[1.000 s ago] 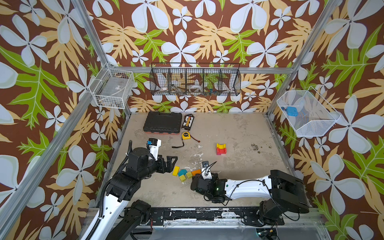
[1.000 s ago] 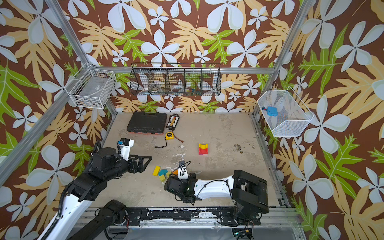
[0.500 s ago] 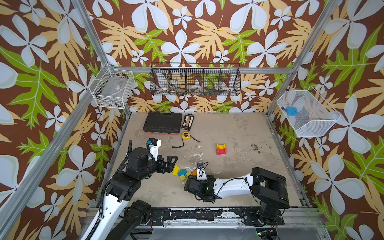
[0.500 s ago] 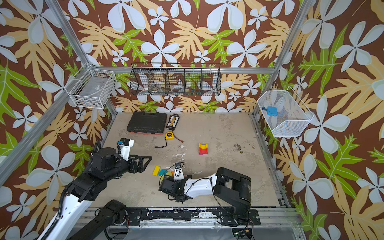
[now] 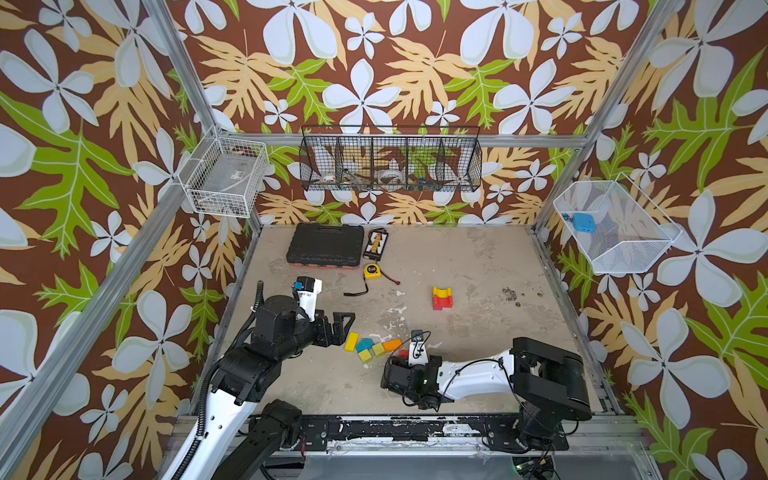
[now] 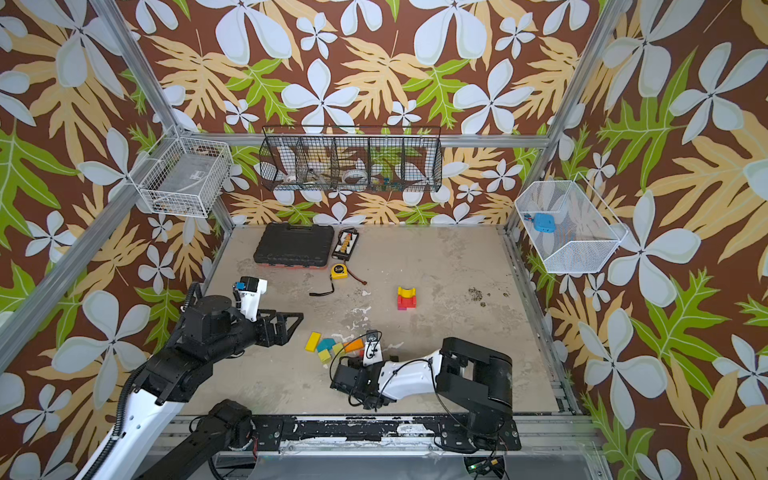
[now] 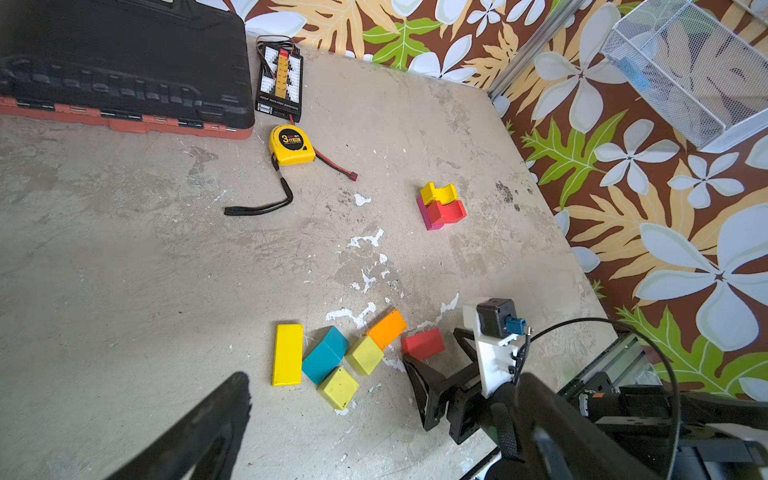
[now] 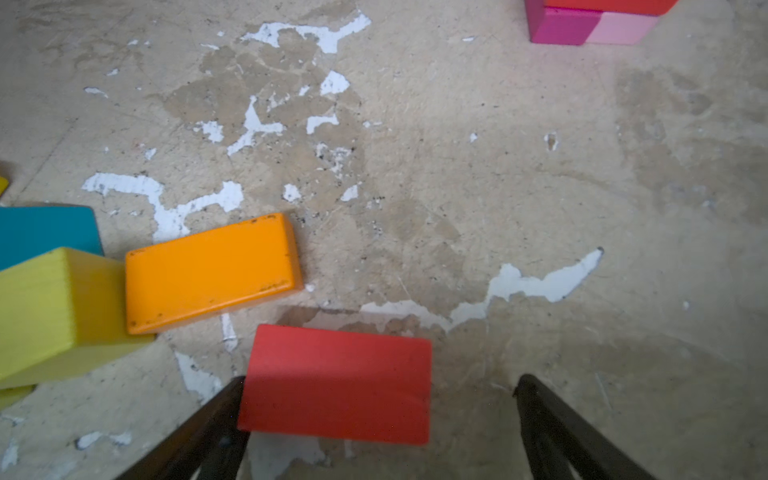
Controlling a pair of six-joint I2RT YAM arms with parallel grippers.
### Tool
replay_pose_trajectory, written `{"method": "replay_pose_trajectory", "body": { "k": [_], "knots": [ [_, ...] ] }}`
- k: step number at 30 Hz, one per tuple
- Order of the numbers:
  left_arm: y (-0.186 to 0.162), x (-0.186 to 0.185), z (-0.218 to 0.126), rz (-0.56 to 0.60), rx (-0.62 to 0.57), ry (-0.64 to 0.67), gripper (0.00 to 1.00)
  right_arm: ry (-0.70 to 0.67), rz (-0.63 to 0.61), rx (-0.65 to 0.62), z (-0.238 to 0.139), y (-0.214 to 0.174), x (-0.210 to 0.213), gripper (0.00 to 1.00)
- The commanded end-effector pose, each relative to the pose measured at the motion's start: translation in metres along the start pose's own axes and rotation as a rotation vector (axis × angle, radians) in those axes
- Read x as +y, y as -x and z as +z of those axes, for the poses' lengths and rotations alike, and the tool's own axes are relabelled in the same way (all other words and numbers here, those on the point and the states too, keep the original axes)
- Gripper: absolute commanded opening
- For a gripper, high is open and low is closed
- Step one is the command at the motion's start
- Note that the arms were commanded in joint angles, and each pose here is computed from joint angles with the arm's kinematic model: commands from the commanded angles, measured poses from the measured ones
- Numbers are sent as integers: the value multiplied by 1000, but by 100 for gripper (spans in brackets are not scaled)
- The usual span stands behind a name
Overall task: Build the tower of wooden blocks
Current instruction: 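Lower the right gripper and close it on the red rectangular block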
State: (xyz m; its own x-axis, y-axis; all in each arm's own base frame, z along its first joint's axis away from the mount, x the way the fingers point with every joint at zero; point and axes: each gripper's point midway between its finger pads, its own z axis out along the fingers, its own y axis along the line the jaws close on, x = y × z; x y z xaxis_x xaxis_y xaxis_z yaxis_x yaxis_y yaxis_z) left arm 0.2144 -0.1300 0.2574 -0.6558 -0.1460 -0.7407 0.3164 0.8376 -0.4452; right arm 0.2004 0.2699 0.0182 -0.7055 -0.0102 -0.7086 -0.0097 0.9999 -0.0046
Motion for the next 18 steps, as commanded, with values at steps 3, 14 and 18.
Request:
{"method": "replay_pose_trajectory", "body": {
  "k": [3,14,18],
  "knots": [
    [4,-1,-1,6,-15,-4,100,-48,-1,16,0,-9,-22,95],
    [4,-1,-1,6,-16,-3,100,-31,-19,21,3,-11,-15,90],
    [4,-2,-1,6,-17,-4,100,-25,-32,24,5,-12,-11,89]
  ]
}}
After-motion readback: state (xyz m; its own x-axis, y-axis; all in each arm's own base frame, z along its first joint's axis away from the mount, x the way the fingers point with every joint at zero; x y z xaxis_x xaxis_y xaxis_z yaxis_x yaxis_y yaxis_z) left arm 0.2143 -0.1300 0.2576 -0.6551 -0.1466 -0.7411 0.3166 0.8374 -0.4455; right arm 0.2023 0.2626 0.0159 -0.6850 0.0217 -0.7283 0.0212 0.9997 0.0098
